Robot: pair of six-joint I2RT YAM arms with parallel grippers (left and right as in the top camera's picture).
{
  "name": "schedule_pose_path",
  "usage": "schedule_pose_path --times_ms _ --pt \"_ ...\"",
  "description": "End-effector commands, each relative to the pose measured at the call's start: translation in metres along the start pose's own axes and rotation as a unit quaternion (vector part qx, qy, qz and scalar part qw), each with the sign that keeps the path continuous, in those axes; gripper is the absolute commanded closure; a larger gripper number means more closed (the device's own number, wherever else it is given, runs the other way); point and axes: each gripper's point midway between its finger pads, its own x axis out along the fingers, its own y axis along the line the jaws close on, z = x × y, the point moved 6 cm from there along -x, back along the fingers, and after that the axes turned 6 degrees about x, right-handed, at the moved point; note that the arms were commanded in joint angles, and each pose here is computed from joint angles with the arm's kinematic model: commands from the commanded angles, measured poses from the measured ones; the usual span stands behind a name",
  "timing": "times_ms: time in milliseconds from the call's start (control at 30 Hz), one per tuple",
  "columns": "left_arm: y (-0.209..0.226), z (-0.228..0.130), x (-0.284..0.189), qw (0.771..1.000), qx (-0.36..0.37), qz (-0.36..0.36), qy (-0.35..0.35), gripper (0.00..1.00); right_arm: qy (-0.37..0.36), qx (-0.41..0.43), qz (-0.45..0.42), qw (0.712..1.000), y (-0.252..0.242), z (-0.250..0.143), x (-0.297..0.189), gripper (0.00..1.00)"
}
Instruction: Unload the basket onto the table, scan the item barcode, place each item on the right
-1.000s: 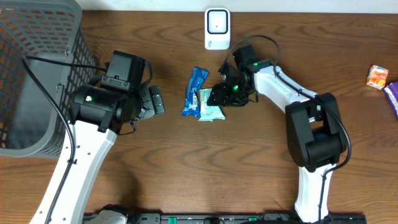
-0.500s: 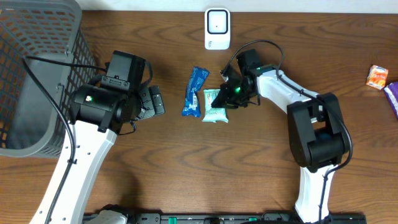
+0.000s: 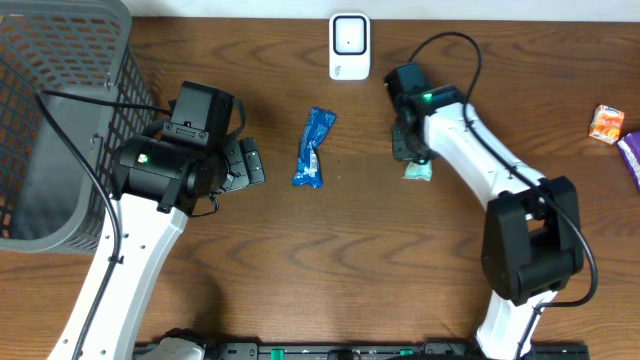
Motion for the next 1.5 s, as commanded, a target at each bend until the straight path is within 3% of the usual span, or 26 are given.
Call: schedule_pose_path --times_ms 0,200,433,533,667,767,933,1133,1300,1367,1433,1467 --pt "0.002 0.000 0.002 1.000 -0.006 0.009 0.002 0.02 -0.098 0.019 -0.147 0.984 -0.015 0.016 -0.010 0.99" --pt "0.002 0.000 0.002 1.000 -0.006 0.009 0.002 0.02 -0.133 -0.003 -0.196 0.972 0.000 0.017 0.001 0.99" --pt "0.002 0.000 0.002 1.000 -0.006 0.008 0.002 0.02 -0.101 -0.043 -0.163 0.981 0.035 -0.003 0.023 0.87" --pt "0.002 0.000 0.002 1.000 -0.006 0.008 0.002 0.02 -0.090 -0.058 -0.122 0.987 0.057 -0.013 0.023 0.71" --pt "0.002 0.000 0.002 1.000 -0.006 0.008 0.002 0.02 -0.078 -0.074 -0.049 0.993 0.091 -0.026 0.016 0.23" --pt "0.002 0.000 0.002 1.000 -0.006 0.008 0.002 0.02 -0.064 -0.084 -0.002 0.994 0.110 -0.031 0.005 0.10" --pt "0.002 0.000 0.002 1.000 -0.006 0.009 0.002 0.02 -0.053 -0.080 0.042 0.995 0.120 -0.016 -0.028 0.01" --pt "0.002 0.000 0.002 1.000 -0.006 0.008 0.002 0.02 -0.048 -0.032 0.050 0.997 0.086 0.028 -0.062 0.01" --pt "0.002 0.000 0.002 1.000 -0.006 0.009 0.002 0.02 0.012 0.006 0.098 0.995 0.048 0.045 -0.047 0.03" --pt "0.002 0.000 0.002 1.000 -0.006 0.008 0.002 0.02 0.051 0.020 0.134 0.989 0.038 0.043 -0.036 0.26" --pt "0.002 0.000 0.002 1.000 -0.006 0.009 0.002 0.02 0.088 0.027 0.170 0.981 0.031 0.039 -0.027 0.65" --pt "0.002 0.000 0.002 1.000 -0.006 0.008 0.002 0.02 0.106 0.028 0.187 0.976 0.028 0.035 -0.021 0.92"
